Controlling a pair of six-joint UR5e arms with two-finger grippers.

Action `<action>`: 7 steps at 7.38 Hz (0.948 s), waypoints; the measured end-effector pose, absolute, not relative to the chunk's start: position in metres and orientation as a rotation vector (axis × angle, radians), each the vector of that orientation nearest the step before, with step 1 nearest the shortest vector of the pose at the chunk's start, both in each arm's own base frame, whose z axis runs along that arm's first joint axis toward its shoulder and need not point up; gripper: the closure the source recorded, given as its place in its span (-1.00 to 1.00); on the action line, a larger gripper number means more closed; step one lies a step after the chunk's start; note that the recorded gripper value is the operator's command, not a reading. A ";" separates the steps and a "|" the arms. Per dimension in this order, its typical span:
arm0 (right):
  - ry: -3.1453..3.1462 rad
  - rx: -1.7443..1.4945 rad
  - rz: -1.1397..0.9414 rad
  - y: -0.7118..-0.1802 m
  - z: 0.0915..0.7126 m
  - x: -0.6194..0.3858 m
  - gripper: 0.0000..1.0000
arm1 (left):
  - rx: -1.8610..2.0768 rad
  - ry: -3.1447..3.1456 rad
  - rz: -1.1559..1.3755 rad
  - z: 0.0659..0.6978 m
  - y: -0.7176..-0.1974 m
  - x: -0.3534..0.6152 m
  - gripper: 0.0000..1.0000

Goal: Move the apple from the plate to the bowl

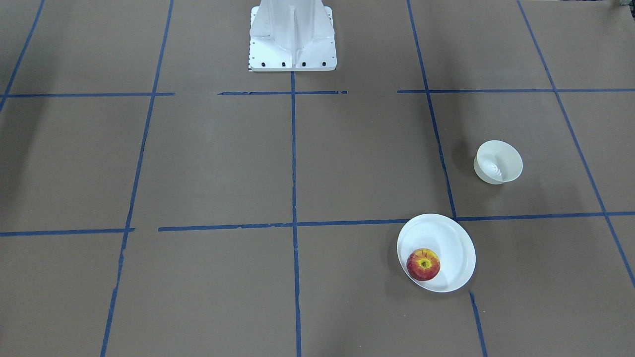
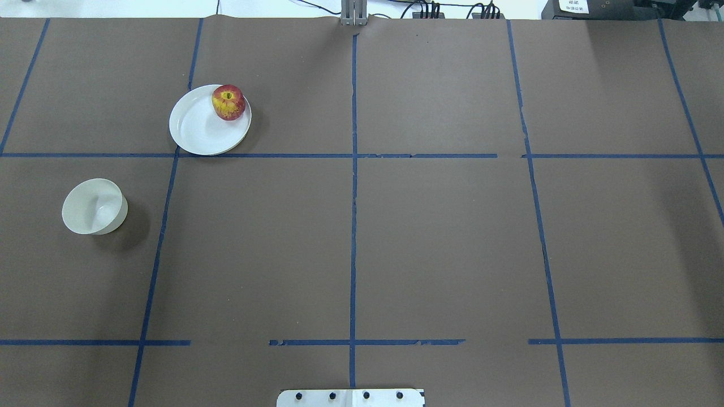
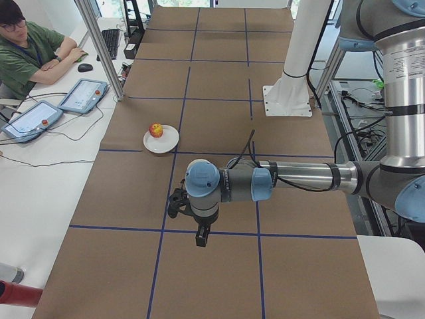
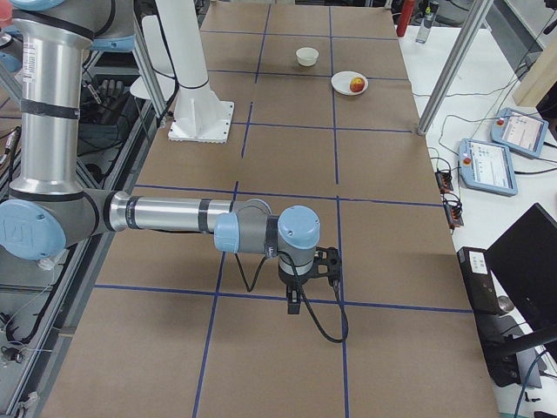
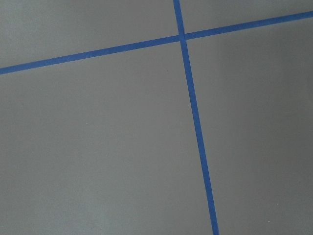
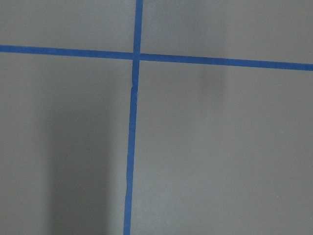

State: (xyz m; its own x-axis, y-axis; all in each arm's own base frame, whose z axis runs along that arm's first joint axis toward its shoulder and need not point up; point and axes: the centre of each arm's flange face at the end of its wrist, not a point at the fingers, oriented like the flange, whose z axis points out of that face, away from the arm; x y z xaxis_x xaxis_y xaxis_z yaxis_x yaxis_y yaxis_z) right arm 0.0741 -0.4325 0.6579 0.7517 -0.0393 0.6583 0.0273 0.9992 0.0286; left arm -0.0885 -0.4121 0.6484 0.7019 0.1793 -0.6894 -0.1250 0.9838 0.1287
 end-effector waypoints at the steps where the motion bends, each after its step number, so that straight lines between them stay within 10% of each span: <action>1: -0.719 0.018 -0.036 -0.432 0.658 0.074 -1.00 | 0.076 0.775 0.170 0.648 -0.412 -0.088 -1.00; 7: -0.719 0.018 -0.036 -0.432 0.658 0.074 -1.00 | 0.248 0.757 0.190 0.611 -0.446 -0.078 -1.00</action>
